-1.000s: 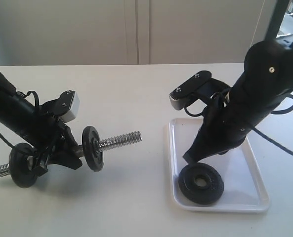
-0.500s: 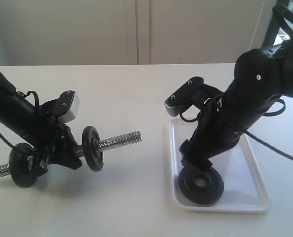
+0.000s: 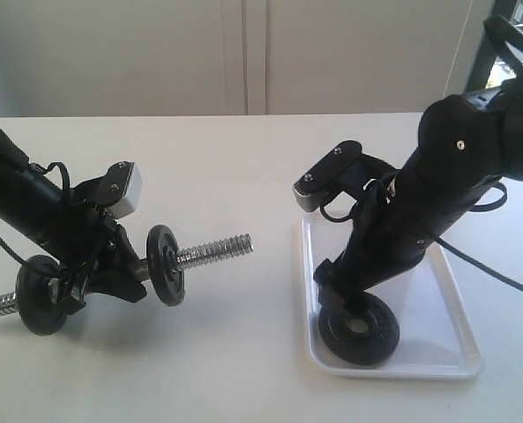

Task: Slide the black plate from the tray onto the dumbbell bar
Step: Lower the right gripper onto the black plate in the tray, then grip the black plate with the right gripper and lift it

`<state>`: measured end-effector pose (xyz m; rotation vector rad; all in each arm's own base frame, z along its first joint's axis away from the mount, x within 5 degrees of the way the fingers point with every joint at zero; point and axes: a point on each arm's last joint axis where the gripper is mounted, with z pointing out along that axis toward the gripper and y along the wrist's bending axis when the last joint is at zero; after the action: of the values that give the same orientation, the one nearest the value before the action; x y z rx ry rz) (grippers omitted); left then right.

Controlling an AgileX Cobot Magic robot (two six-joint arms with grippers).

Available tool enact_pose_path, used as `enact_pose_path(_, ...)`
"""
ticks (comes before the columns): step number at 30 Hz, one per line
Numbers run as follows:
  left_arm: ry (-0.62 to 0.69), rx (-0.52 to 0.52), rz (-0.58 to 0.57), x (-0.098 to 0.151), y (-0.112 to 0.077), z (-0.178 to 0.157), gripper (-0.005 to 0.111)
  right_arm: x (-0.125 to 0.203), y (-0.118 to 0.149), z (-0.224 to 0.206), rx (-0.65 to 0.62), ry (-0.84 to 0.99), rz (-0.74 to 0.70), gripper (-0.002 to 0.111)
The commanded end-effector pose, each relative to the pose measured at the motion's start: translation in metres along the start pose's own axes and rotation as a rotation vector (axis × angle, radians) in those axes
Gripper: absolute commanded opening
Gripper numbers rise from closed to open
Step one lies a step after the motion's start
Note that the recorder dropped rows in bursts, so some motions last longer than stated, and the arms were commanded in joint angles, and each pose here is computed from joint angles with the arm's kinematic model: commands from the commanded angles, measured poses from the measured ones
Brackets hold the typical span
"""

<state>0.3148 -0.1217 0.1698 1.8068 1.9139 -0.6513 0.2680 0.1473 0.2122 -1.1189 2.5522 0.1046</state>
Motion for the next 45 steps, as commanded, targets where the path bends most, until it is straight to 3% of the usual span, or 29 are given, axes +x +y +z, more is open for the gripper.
enact_pose_path(1,-0.124,0.023,-0.025,-0.022,-0.007,-0.015,0.0,0.003,0.0,0.009,-0.001,0.017,-0.018,0.103)
enact_pose_path(10,-0.124,0.023,-0.025,-0.022,-0.007,-0.015,0.0,0.013,0.001,0.056,-0.054,0.164,-0.008,0.103)
enact_pose_path(41,-0.123,0.022,-0.025,-0.022,-0.007,-0.015,0.0,0.02,0.003,0.078,-0.078,0.248,0.047,0.103)
enact_pose_path(45,-0.123,0.022,-0.025,-0.022,-0.007,-0.015,0.0,0.024,0.005,0.076,-0.079,0.299,0.138,0.093)
